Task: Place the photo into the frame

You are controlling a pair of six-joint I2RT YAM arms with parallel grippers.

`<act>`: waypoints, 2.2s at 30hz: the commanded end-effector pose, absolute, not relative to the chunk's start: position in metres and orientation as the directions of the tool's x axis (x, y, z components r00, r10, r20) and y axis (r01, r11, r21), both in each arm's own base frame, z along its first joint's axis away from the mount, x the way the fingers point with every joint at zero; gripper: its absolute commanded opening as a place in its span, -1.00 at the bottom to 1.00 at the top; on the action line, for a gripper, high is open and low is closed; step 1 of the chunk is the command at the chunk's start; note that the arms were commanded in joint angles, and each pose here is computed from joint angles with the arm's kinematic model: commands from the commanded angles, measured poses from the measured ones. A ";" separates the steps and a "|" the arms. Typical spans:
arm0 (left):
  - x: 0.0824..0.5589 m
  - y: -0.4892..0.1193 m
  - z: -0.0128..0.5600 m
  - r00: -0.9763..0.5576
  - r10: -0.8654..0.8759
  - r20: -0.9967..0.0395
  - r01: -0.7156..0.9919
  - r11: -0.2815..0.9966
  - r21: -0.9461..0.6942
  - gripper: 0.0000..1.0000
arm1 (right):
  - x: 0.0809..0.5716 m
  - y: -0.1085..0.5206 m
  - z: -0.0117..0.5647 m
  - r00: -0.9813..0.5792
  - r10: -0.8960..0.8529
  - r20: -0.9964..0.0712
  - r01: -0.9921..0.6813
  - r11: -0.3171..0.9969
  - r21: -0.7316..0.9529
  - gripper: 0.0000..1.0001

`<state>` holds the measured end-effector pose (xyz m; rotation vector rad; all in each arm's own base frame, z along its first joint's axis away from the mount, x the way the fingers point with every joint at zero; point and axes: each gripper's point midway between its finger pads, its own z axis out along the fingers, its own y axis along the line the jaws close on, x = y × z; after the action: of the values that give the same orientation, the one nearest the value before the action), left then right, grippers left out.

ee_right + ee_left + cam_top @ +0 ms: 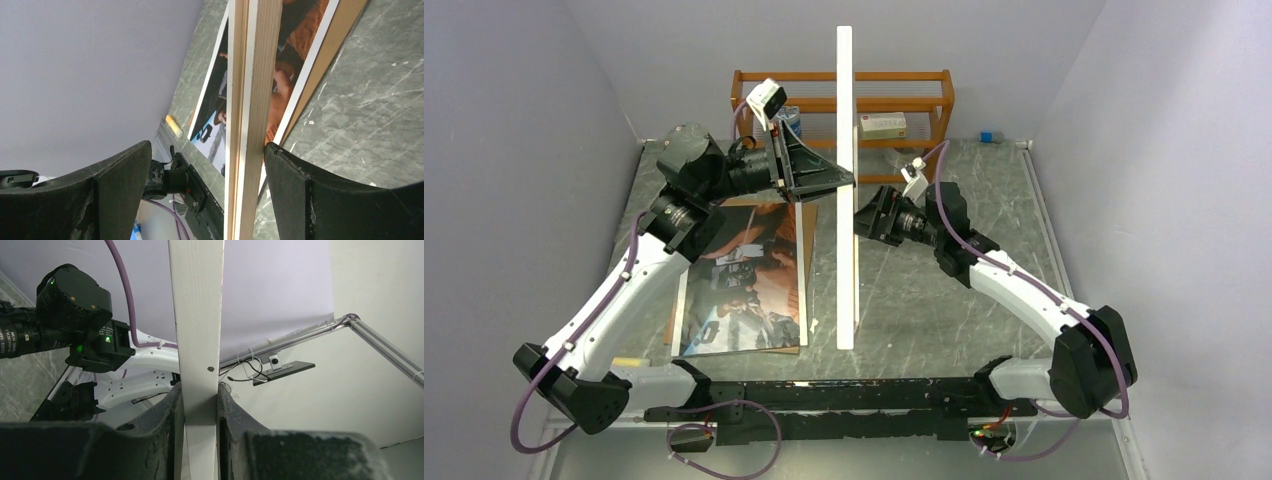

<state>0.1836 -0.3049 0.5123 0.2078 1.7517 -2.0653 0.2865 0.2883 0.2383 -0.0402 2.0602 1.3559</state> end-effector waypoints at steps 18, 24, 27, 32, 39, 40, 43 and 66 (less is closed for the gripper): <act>0.163 -0.295 0.541 -0.863 -0.231 -0.449 0.494 -0.206 -0.844 -0.95 | 0.310 0.258 0.232 -0.697 0.434 -0.571 -0.349 0.491 0.798 -0.71; 0.173 -0.297 0.510 -0.868 -0.236 -0.437 0.470 -0.102 -0.877 -0.37 | 0.311 0.223 0.215 -0.670 0.433 -0.603 -0.283 0.602 0.747 -0.85; 0.178 -0.294 0.489 -0.877 -0.244 -0.415 0.439 -0.052 -0.897 0.13 | 0.306 0.202 0.205 -0.649 0.399 -0.648 -0.257 0.686 0.681 -0.86; 0.191 -0.288 0.452 -0.894 -0.240 -0.377 0.379 0.041 -0.925 0.37 | 0.294 0.181 0.201 -0.651 0.332 -0.682 -0.244 0.760 0.603 -0.87; 0.218 -0.255 0.398 -0.882 -0.253 -0.398 0.314 0.314 -0.896 0.39 | 0.295 0.147 0.182 -0.704 0.291 -0.648 -0.092 0.867 0.490 -0.87; 0.221 -0.251 0.389 -0.886 -0.252 -0.389 0.294 0.343 -0.892 0.38 | 0.292 0.142 0.177 -0.718 0.282 -0.636 -0.068 0.882 0.467 -0.87; 0.227 -0.248 0.367 -0.894 -0.241 -0.377 0.267 0.389 -0.881 0.32 | 0.292 0.128 0.169 -0.736 0.268 -0.622 -0.020 0.909 0.416 -0.88; 0.275 -0.276 0.166 -0.946 -0.154 -0.286 0.185 0.470 -0.863 0.05 | 0.300 0.048 0.089 -0.806 0.248 -0.537 0.236 0.967 0.094 -0.68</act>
<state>0.2665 -0.2572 0.1621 -0.1067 2.4832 -1.3892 0.2708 0.0682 0.0871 0.2333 2.6355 0.1404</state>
